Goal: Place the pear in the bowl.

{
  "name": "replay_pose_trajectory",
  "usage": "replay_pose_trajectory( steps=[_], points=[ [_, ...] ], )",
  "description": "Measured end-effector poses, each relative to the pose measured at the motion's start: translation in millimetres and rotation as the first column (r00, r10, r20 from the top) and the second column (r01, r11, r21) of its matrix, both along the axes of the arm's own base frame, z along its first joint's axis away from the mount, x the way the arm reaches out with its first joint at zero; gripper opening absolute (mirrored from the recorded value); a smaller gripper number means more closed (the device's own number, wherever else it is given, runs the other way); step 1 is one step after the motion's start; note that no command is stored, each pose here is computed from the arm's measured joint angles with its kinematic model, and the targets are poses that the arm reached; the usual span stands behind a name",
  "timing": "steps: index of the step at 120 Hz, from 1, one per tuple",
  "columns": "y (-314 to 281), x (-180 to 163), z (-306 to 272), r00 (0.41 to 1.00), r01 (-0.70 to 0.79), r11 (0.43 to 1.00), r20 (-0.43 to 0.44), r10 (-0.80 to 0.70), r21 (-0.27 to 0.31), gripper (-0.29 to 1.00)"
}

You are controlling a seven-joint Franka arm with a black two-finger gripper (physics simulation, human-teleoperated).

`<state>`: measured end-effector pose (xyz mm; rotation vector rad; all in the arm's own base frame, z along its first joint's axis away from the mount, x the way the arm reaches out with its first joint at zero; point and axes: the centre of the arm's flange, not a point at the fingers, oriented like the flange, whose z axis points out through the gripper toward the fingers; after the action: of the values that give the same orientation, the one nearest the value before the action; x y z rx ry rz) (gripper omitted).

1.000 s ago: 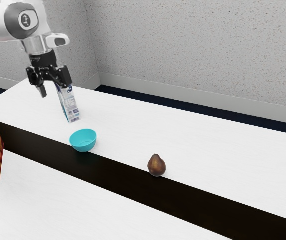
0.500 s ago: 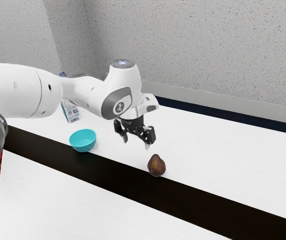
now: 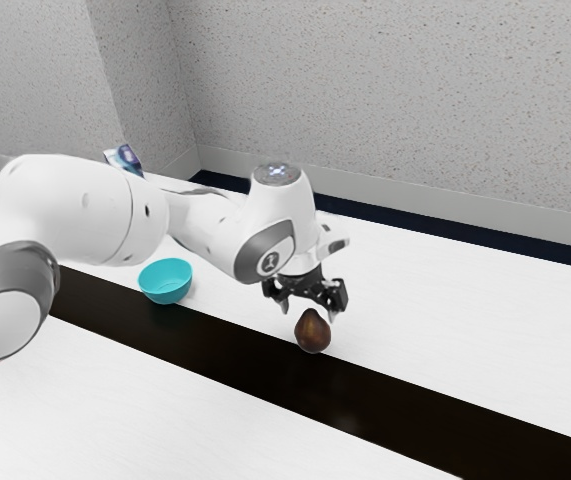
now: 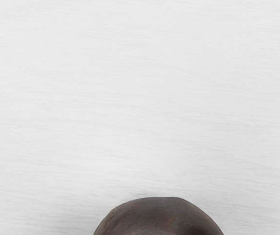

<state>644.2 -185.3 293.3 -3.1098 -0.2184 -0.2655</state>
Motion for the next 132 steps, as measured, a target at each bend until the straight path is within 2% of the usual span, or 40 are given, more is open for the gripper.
replay_pose_trajectory(
  steps=[34, 56, 88, 111, 132],
  points=[
    [-10, -3, -12, 0.999, -0.048, 0.999, 0.005, 0.048, -0.010, 0.68],
    [-12, -15, -23, 0.997, -0.069, 0.998, -0.021, 0.069, -0.008, 0.68],
    [-8, -10, -33, 0.995, -0.101, 0.995, -0.015, 0.101, -0.007, 0.63],
    [-8, -8, -35, 0.994, -0.111, 0.994, 0.004, 0.111, -0.012, 0.51],
    [-8, -8, -34, 0.993, -0.119, 0.993, 0.012, 0.120, -0.014, 0.46]
  ],
)
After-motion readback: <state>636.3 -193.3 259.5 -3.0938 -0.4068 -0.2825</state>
